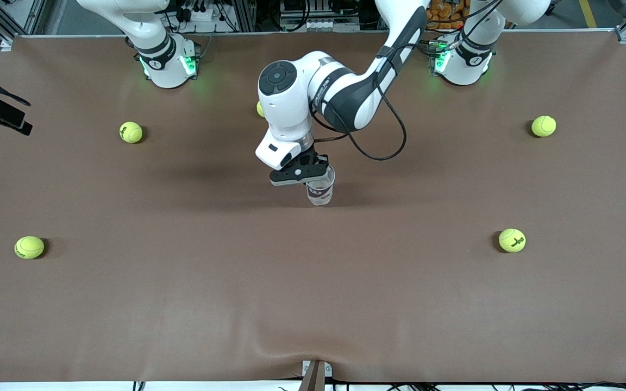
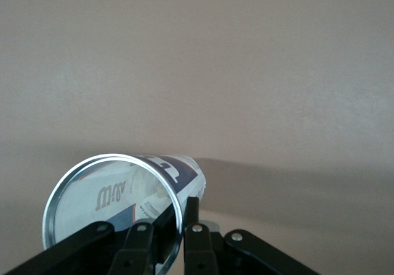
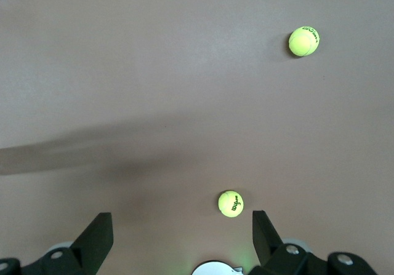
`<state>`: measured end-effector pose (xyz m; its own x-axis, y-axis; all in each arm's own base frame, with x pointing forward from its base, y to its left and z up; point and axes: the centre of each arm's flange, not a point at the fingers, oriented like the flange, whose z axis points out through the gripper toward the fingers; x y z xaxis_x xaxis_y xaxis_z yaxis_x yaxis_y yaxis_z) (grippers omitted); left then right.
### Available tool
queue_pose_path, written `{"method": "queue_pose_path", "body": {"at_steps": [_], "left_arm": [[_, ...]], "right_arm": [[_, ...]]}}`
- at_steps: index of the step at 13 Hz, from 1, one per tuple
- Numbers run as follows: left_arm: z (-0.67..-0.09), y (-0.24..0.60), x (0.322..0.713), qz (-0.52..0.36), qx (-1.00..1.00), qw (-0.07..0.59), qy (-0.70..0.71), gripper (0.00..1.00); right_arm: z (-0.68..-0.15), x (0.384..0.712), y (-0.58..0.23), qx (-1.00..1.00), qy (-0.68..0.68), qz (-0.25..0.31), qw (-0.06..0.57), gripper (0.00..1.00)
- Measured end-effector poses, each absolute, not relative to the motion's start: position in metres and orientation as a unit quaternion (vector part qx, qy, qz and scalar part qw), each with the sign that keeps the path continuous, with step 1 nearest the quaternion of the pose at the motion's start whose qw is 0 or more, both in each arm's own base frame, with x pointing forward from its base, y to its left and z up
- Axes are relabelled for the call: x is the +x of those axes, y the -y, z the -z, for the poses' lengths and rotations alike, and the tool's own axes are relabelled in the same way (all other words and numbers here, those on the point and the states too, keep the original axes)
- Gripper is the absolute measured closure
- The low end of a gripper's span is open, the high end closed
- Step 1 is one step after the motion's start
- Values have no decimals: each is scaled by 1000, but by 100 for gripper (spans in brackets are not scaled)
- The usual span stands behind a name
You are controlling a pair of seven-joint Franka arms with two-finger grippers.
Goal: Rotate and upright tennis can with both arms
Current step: 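Lower the upright can onto the table with the left gripper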
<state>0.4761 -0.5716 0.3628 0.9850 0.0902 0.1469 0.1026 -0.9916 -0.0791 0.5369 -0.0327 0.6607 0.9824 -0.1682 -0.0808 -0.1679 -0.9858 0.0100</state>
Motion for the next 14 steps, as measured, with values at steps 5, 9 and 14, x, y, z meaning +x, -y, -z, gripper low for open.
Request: {"method": "queue_pose_path", "body": {"at_steps": [5, 9, 14], "left_arm": [[-355, 577, 470, 80, -994, 54, 53, 94], [-351, 577, 470, 79, -994, 56, 53, 94], [-342, 578, 469, 77, -994, 61, 51, 91]], "right_arm": [[-661, 537, 33, 996, 84, 41, 2, 0], [-661, 537, 33, 996, 84, 41, 2, 0], [-661, 537, 33, 996, 84, 41, 2, 0]]}}
